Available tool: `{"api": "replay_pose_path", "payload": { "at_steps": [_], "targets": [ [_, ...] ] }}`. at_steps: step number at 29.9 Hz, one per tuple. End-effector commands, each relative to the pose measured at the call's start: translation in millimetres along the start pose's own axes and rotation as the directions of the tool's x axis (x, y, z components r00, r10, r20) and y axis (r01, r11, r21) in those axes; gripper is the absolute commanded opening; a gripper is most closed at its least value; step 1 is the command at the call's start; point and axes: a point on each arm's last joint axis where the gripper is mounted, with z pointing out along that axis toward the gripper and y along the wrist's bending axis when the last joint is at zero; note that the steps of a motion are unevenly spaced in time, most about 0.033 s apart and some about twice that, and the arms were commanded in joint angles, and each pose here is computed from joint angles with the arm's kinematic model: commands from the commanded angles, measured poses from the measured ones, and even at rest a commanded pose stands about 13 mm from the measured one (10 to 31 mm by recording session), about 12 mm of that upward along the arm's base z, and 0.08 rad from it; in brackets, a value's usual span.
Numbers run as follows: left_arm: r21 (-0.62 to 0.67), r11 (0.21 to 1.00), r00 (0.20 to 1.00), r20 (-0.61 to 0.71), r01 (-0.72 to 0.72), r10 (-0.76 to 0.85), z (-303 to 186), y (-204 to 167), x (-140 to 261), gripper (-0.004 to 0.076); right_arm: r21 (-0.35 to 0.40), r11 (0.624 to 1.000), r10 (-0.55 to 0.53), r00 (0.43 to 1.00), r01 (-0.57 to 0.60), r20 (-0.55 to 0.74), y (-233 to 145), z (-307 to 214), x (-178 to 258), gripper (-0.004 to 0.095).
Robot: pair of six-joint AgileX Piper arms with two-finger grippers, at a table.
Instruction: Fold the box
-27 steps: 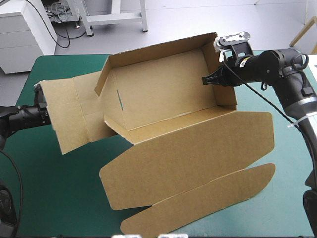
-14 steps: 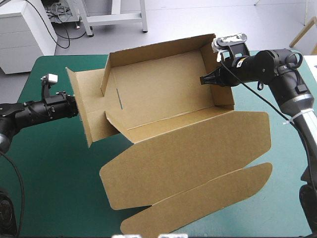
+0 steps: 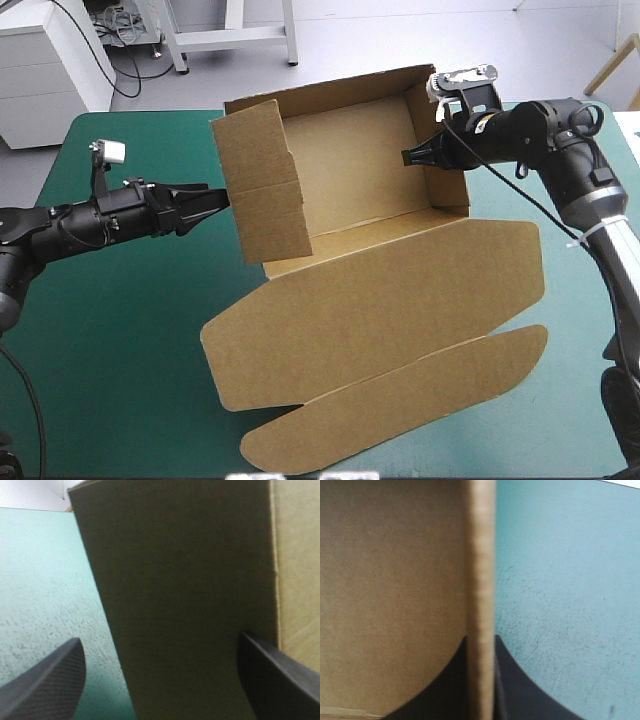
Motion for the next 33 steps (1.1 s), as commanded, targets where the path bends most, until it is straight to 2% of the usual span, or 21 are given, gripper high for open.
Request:
{"api": "replay_pose_path", "payload": {
  "at_steps": [1, 4, 9, 15, 19, 23, 29, 33],
  "targets": [
    [0.165, 0.986, 1.000, 0.029, -0.014, 0.009, 0.0, -30.1, -7.0, 0.0584, -0.004, 1.000, 0.021, 0.990, -0.020, 0.140, 4.5, -25.9, -14.9, -0.0019],
    [0.198, 0.980, 0.999, 0.029, 0.035, -0.041, 3.7, -34.9, -7.5, 0.0577, -0.004, 1.000, 0.023, 0.990, -0.023, 0.142, 4.5, -26.0, -15.1, -0.0019],
    [0.273, 0.962, 0.996, 0.085, -0.022, -0.001, 9.8, -46.9, -11.9, 0.0577, -0.005, 1.000, 0.027, 0.989, -0.027, 0.142, 4.5, -26.0, -15.1, -0.0019],
    [0.265, 0.963, 0.999, 0.019, -0.053, 0.050, 19.3, -55.1, -8.0, 0.0576, -0.008, 0.999, 0.034, 0.990, -0.033, 0.134, 5.2, -25.8, -14.4, -0.0017],
    [0.139, 0.990, 0.999, -0.024, -0.024, 0.028, 28.7, -58.2, -10.0, 0.0576, 0.002, 0.999, 0.032, 0.990, -0.033, 0.135, 11.5, -24.7, -14.5, -0.0017],
    [-0.052, 0.996, 0.996, -0.055, -0.075, 0.072, 37.9, -71.6, -15.5, 0.0568, 0.045, 0.999, -0.001, 0.991, -0.005, 0.134, 25.3, -22.6, -13.9, -0.0017],
    [-0.339, 0.937, 0.997, -0.041, -0.079, 0.069, 50.9, -87.4, -20.4, 0.0540, 0.084, 0.996, -0.009, 0.988, -0.004, 0.152, 43.4, -22.4, -14.0, -0.0016],
    [-0.416, 0.908, 0.998, -0.012, -0.055, 0.055, 58.2, -89.8, -17.4, 0.0536, 0.086, 0.996, -0.023, 0.987, 0.010, 0.158, 53.1, -23.1, -13.4, -0.0017]
  ]
}}
